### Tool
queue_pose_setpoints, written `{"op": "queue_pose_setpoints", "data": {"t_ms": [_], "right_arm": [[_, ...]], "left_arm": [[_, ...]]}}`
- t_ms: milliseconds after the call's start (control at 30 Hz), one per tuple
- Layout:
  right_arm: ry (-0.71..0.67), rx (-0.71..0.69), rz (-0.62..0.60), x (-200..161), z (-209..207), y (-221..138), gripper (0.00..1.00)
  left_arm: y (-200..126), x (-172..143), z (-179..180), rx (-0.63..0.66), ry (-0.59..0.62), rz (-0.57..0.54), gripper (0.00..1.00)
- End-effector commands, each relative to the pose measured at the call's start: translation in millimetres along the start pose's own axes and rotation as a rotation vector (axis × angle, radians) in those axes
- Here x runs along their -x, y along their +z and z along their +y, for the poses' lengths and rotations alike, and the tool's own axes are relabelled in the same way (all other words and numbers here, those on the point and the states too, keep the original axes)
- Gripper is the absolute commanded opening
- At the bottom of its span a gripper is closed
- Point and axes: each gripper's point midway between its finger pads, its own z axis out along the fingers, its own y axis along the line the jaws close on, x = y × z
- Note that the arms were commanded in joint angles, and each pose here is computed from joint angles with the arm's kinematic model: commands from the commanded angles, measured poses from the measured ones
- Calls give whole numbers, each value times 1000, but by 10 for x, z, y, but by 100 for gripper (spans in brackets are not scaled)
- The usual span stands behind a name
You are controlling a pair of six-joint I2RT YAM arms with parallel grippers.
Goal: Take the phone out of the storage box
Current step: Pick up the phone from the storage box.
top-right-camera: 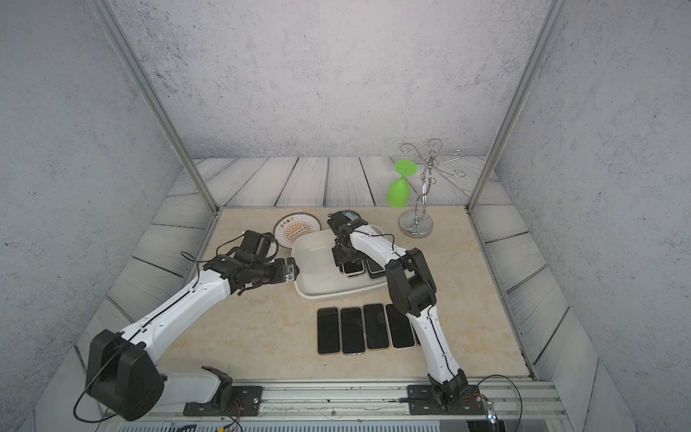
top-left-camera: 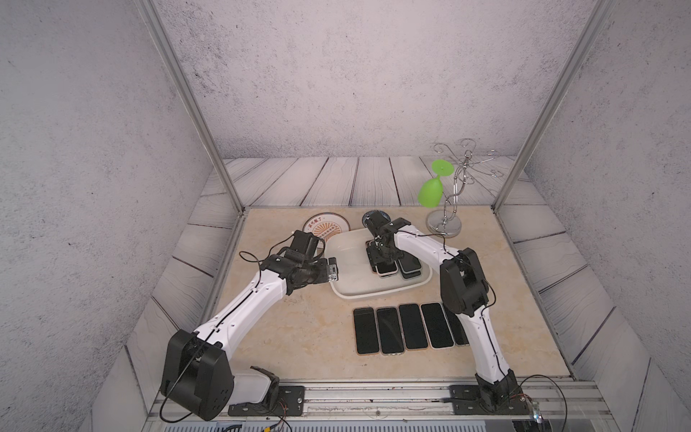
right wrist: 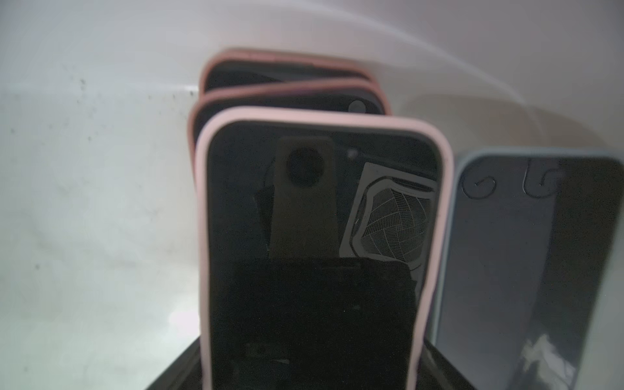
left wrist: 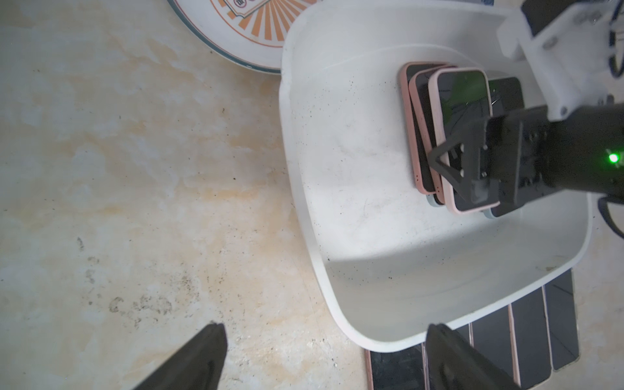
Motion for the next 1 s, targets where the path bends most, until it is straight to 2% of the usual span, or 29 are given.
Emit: {"op": "queue_pose_setpoints", "data": {"t_ms": [0, 133, 233, 367, 533, 767, 967], "right_arm": [[-2, 97, -188, 291, 32, -804, 14], [-38, 170, -207, 179, 71, -1100, 11], [-61, 218, -193, 42, 114, -1199, 9], [-67, 252, -219, -64, 115, -1298, 8], [-64, 323, -230, -137, 194, -1410, 8], [-52, 369, -243, -207, 230, -1486, 8], [-38, 438, -247, -244, 321, -1541, 8]], "left_arm": [[-85, 228, -279, -184, -54, -77, 98], [-117, 511, -757, -436, -104, -111, 98], [-116, 665, -1147, -596, -154, -76, 98], [42, 772, -1386, -646, -215, -52, 98], [327, 697, -1504, -606, -222, -6, 99], [643, 601, -1501, -574, -251, 35, 85], [715, 648, -1604, -587, -264, 32, 73]]}}
